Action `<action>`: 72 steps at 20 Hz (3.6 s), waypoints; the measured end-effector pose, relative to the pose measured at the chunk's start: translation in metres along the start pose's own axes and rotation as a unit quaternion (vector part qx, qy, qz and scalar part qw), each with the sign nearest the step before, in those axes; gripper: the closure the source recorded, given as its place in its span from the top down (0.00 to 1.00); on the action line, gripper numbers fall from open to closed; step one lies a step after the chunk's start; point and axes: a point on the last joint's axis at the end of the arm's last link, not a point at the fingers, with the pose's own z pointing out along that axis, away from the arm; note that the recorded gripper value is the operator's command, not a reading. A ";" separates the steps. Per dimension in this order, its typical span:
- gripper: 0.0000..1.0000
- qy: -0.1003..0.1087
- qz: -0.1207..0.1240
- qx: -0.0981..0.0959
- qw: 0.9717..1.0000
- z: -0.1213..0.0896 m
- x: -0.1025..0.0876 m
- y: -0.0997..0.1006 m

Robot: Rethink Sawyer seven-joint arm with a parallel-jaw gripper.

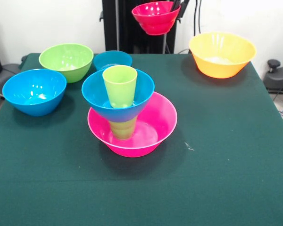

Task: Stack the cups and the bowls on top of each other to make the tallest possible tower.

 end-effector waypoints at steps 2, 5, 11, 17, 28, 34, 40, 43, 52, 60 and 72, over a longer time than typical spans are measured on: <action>0.00 -0.001 0.000 0.002 1.000 0.002 -0.004 -0.001; 0.00 0.002 0.005 0.006 1.000 0.014 -0.014 -0.008; 0.00 0.019 0.026 0.017 0.999 0.043 -0.025 -0.035; 0.00 0.040 0.054 0.021 0.998 0.074 -0.031 -0.068; 0.00 0.049 0.060 0.025 0.997 0.097 -0.042 -0.078; 0.00 0.049 0.048 0.027 0.997 0.092 -0.047 -0.067; 0.00 0.059 0.041 0.030 0.997 0.088 -0.048 -0.059; 0.00 0.062 0.042 0.032 0.997 0.086 -0.052 -0.061; 0.00 0.062 0.046 0.038 0.996 0.081 -0.066 -0.066; 0.00 0.078 0.046 0.045 0.995 0.073 -0.074 -0.068; 0.00 0.086 0.051 0.045 0.994 0.076 -0.080 -0.072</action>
